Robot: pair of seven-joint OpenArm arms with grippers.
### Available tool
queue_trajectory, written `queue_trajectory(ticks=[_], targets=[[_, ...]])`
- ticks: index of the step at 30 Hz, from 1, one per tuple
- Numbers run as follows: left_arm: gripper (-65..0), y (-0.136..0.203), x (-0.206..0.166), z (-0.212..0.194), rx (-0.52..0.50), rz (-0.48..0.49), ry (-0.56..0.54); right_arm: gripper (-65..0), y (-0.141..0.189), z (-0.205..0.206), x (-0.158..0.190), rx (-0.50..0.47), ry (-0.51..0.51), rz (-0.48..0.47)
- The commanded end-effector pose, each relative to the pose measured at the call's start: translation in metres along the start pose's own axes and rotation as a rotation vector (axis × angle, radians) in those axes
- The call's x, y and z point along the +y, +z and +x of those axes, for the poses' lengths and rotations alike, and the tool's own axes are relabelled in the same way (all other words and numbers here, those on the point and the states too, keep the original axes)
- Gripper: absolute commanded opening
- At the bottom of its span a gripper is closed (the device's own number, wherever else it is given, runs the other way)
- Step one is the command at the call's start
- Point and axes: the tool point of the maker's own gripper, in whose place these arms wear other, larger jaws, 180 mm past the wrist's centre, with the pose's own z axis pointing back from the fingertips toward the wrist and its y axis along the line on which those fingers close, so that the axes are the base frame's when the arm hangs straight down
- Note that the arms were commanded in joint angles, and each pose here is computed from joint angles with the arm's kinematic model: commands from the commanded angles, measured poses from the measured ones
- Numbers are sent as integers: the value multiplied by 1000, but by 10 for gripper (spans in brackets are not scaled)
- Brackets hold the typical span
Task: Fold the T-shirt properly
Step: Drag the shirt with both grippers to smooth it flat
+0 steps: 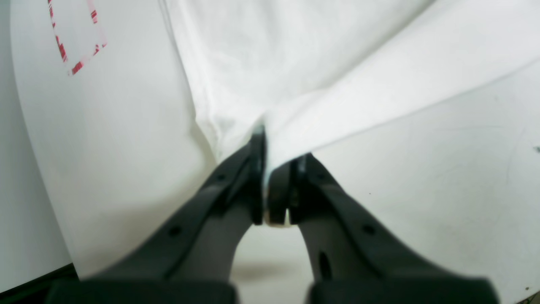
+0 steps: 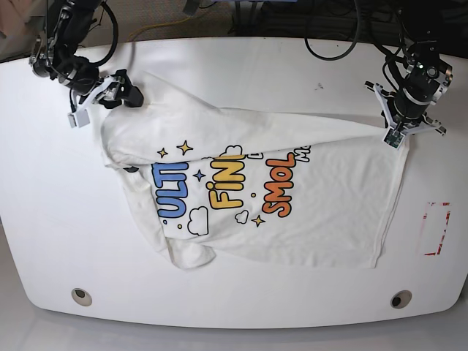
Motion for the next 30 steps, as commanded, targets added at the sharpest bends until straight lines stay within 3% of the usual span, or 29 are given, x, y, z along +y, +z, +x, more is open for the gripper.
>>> queue_trajectory(ticks=[1, 7, 10, 16, 30], targets=[[-650, 3, 7, 9, -32, 21, -7, -225, -2, 10, -3, 3, 41, -32], [-650, 3, 7, 8, -31, 20, -5, -289, -18, 12, -5, 39, 69, -99], [-650, 4, 6, 7, -27, 14, -14, -361, -18, 12, -7, 47, 79, -113], [-650, 6, -1, -2, 7, -49, -139, -650, -10, 10, -7, 48, 104, -136], [-650, 13, 20, -43, 193, 55, -287, -650, 35, -13, 11, 80, 237, -217]])
